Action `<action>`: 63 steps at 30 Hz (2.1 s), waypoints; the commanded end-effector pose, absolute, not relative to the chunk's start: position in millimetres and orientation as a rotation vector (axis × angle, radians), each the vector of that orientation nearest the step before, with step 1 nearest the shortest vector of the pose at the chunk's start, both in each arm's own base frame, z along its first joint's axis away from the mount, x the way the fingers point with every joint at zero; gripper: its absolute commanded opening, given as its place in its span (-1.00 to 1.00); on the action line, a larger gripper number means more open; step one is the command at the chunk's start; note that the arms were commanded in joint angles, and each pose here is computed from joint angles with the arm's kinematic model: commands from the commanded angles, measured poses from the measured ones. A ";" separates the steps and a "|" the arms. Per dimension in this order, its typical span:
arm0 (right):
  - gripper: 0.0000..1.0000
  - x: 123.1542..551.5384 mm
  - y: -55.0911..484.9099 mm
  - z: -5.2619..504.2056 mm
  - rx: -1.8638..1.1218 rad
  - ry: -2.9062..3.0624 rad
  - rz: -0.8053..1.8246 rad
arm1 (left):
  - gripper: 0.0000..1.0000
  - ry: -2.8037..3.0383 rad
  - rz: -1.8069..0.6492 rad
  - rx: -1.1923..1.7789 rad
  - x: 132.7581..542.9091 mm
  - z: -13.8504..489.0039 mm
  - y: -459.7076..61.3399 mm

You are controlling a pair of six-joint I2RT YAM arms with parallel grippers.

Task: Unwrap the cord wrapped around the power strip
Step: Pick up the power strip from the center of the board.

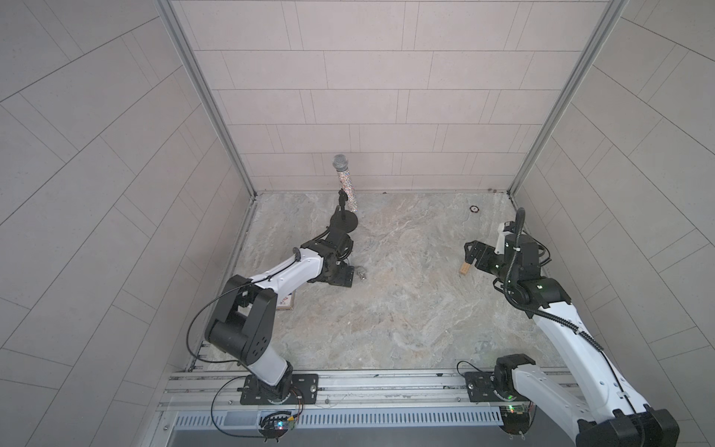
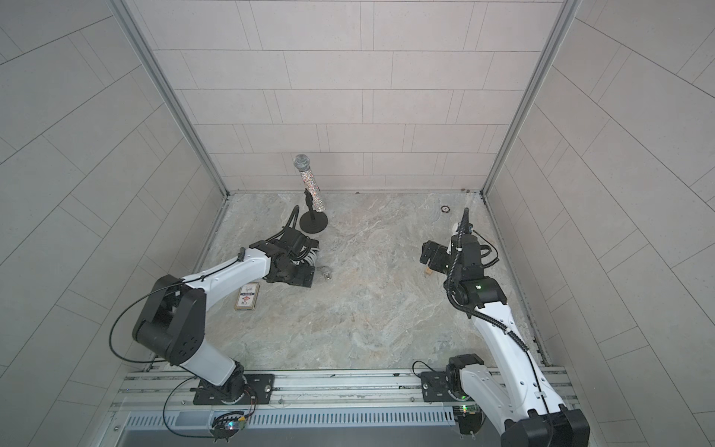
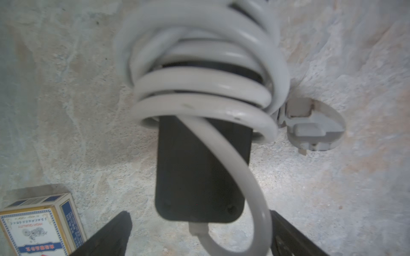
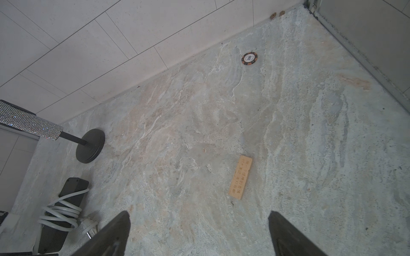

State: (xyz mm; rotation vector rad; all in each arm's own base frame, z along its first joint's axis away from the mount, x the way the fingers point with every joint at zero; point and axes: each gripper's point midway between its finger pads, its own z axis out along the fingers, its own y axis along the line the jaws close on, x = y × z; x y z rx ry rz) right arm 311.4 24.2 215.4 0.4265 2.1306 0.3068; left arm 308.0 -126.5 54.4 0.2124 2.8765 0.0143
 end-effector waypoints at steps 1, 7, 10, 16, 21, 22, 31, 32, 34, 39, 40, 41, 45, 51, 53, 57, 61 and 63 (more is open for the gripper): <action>0.95 306.8 26.5 215.2 0.409 2.140 0.309 | 1.00 2.897 0.072 0.316 314.4 50.6 -128.2; 0.95 303.5 26.1 214.1 0.390 2.139 0.296 | 0.76 2.935 0.070 0.360 326.2 38.9 -136.8; 0.95 300.5 24.5 212.7 0.391 2.132 0.288 | 0.70 2.921 0.092 0.350 329.0 40.3 -134.8; 0.94 296.2 20.2 207.4 0.417 2.131 0.270 | 0.58 2.896 0.119 0.332 330.7 42.6 -129.3; 0.93 293.8 17.9 207.1 0.428 2.114 0.262 | 0.41 2.874 0.111 0.318 338.0 46.2 -130.0; 0.93 293.3 17.7 207.8 0.427 2.111 0.261 | 0.39 2.871 0.108 0.317 339.5 47.0 -130.7; 0.93 288.7 15.1 210.2 0.431 2.097 0.251 | -0.12 2.878 0.066 0.302 347.3 40.8 -135.1; 0.93 288.5 15.6 210.8 0.430 2.094 0.255 | -0.18 2.876 0.063 0.300 347.5 40.9 -135.0; 0.92 287.6 16.4 211.5 0.427 2.091 0.261 | -0.26 2.861 0.068 0.299 348.8 42.7 -134.5; 0.87 284.0 24.8 217.9 0.364 2.096 0.286 | -0.84 2.801 0.019 0.373 349.7 64.1 -139.1; 0.87 283.8 30.5 219.7 0.329 2.097 0.308 | -0.98 2.779 0.001 0.396 349.4 71.8 -141.4; 0.84 283.6 40.6 223.6 0.267 2.094 0.346 | -1.00 2.751 -0.002 0.410 349.2 81.2 -140.6; 0.82 279.0 78.2 232.0 0.070 2.082 0.437 | -1.00 2.642 -0.072 0.506 341.7 111.6 -145.8; 0.82 271.7 127.2 236.3 -0.161 2.049 0.545 | -1.00 2.483 -0.227 0.716 318.7 153.9 -164.4; 0.81 268.3 142.1 238.8 -0.231 2.035 0.595 | -1.00 2.396 -0.248 0.812 308.1 173.7 -171.4; 0.81 262.4 163.8 249.4 -0.348 1.979 0.649 | -1.00 2.185 -0.304 1.010 282.5 213.0 -185.6; 0.81 258.7 179.0 258.9 -0.415 1.925 0.702 | -1.00 2.020 -0.419 1.169 251.6 246.2 -199.2; 0.81 257.6 185.4 261.6 -0.431 1.897 0.735 | -1.00 1.958 -0.486 1.213 239.3 261.5 -205.9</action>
